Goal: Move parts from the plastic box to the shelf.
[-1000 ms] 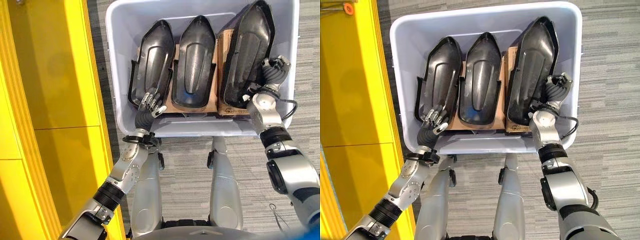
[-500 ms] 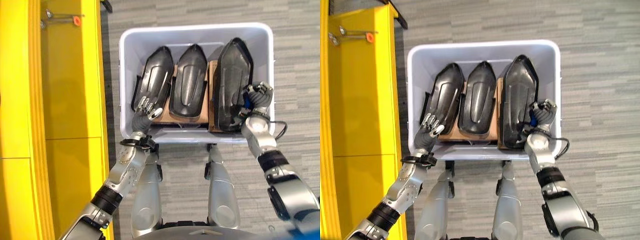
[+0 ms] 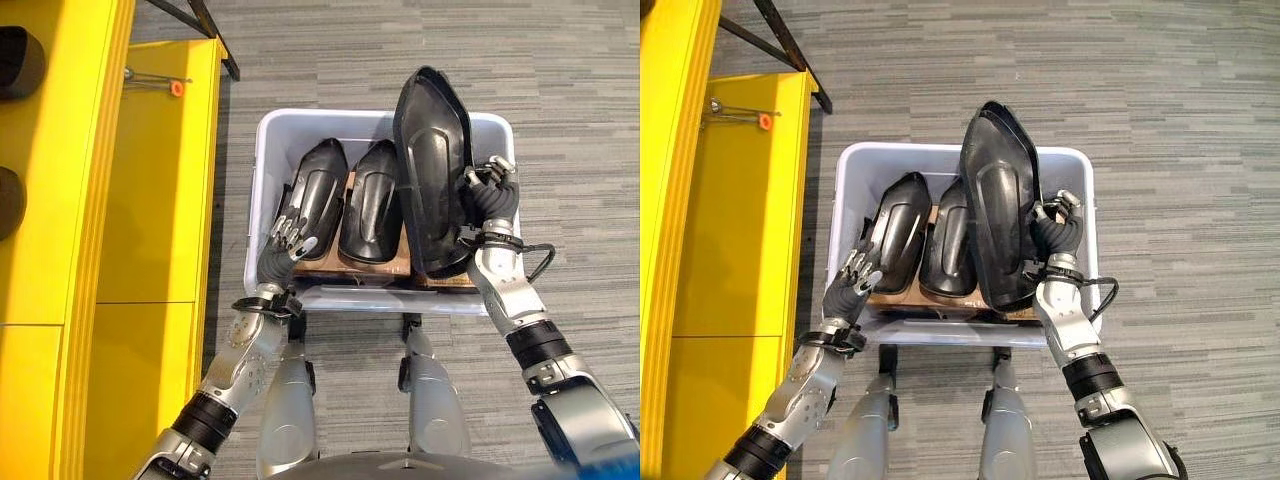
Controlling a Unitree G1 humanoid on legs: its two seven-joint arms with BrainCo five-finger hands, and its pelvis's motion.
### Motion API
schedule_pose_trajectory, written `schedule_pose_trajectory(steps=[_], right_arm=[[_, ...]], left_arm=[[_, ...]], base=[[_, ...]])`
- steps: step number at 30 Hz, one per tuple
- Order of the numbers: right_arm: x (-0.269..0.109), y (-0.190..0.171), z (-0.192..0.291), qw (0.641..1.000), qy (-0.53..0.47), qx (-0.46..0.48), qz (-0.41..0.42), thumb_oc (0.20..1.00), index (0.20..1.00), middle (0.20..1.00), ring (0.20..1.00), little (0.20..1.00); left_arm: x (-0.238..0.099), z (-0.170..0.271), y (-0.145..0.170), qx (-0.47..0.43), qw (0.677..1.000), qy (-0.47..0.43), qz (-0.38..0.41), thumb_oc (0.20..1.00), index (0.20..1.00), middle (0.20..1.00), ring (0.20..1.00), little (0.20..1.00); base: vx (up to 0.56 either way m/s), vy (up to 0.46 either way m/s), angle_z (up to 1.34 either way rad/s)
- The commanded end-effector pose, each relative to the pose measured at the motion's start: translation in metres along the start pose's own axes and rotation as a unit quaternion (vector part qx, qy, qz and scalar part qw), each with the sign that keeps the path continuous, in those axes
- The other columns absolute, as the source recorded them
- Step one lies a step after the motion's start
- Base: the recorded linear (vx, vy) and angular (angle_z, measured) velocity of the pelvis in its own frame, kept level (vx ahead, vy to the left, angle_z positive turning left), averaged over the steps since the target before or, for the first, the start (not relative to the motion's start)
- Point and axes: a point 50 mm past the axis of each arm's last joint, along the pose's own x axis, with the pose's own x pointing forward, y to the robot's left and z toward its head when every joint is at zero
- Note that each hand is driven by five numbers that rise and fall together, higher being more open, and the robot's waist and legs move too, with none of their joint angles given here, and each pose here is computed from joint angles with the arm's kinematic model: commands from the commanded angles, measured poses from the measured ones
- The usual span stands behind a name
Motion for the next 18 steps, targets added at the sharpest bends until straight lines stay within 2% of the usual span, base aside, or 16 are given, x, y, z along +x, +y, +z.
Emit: schedule_pose_trajectory(steps=[1, 11, 18], right_arm=[[0.003, -0.001, 0.024, 0.997, -0.071, 0.029, 0.004, 0.200, 0.200, 0.200, 0.200, 0.200], [-0.013, 0.015, 0.024, 0.994, -0.067, 0.060, 0.069, 0.200, 0.200, 0.200, 0.200, 0.200], [-0.015, 0.034, 0.023, 0.989, -0.059, 0.064, 0.122, 0.200, 0.200, 0.200, 0.200, 0.200]], left_arm=[[0.003, 0.012, -0.004, 0.024, 0.999, -0.026, -0.037, 1.000, 1.000, 1.000, 1.000, 1.000], [-0.008, 0.004, 0.014, 0.034, 0.999, -0.005, -0.010, 1.000, 1.000, 1.000, 1.000, 1.000], [-0.022, 0.000, 0.035, 0.036, 0.999, 0.010, 0.034, 1.000, 1.000, 1.000, 1.000, 1.000]], base=[[0.00, 0.000, 0.00], [0.03, -0.020, -0.01], [0.04, -0.138, 0.03]])
